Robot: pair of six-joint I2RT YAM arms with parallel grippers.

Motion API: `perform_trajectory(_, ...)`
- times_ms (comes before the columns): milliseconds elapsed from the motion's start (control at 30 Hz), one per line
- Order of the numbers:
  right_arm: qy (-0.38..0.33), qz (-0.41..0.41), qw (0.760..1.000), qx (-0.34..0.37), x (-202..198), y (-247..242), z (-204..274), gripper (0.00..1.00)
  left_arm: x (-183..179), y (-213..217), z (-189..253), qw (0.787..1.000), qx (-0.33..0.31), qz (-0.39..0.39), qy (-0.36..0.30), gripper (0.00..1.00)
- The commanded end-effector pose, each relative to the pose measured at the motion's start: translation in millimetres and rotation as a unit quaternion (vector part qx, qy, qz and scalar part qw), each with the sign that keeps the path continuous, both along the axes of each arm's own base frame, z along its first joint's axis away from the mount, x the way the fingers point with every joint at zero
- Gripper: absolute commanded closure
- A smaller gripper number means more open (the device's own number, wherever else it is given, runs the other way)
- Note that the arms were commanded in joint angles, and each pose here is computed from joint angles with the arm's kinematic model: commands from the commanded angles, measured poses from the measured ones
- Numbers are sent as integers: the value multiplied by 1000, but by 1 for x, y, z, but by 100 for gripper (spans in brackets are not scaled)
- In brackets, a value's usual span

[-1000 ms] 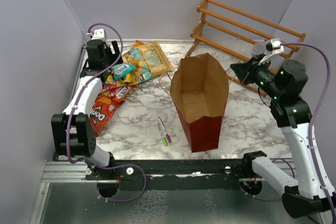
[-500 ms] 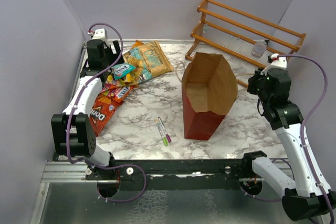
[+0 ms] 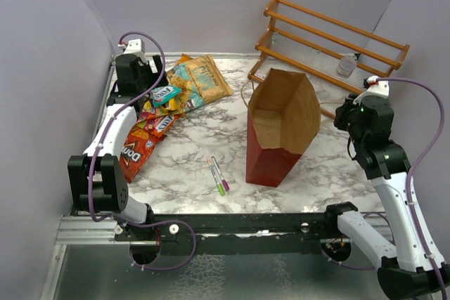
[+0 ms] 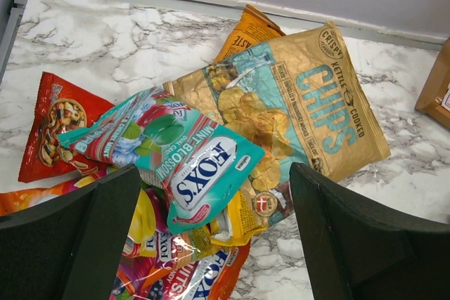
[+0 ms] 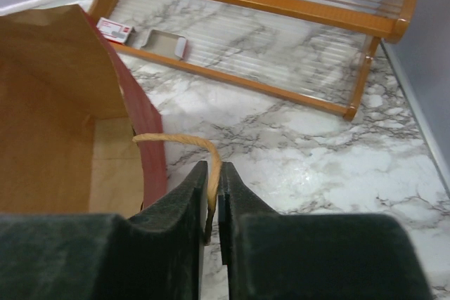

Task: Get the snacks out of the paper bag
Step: Adjust the paper bag at the center of the board, then reset both arms

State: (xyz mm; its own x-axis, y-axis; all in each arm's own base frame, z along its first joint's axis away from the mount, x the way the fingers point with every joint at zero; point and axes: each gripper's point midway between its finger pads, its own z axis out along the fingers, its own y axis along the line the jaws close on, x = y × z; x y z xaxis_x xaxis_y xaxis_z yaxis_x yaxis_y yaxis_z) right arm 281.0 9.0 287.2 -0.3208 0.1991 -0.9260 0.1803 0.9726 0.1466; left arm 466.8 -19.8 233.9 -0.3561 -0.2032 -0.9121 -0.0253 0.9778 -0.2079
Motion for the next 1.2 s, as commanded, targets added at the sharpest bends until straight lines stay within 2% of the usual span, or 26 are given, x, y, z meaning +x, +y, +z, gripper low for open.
perform_trajectory(0,-52,102,992,48,-1,39,26,77,-7,-23,42,997,-13,-42,-60,8)
perform_trajectory(167,-71,168,981,69,3,64,46,59,-32,-72,76,990,12,-99,-95,3)
perform_trajectory(267,-77,184,978,62,3,68,61,44,-61,-95,90,985,-15,-136,-106,1)
perform_trajectory(433,-119,191,973,48,-15,65,109,9,-120,-100,142,972,-51,-171,-150,1)
perform_trajectory(500,-159,193,967,40,-31,62,140,0,-145,-94,175,966,-44,-174,-188,1)
perform_trajectory(633,-244,207,947,18,-69,58,198,1,-197,-75,240,946,-25,-156,-282,1)
perform_trajectory(800,-308,239,921,4,-107,62,249,1,-242,-48,284,925,-14,-109,-363,1)
perform_trajectory(933,-340,247,907,-12,-122,61,269,1,-262,-40,295,914,-4,-99,-393,1)
perform_trajectory(1167,-376,219,900,-22,-137,46,277,1,-270,-37,290,915,18,-95,-392,1)
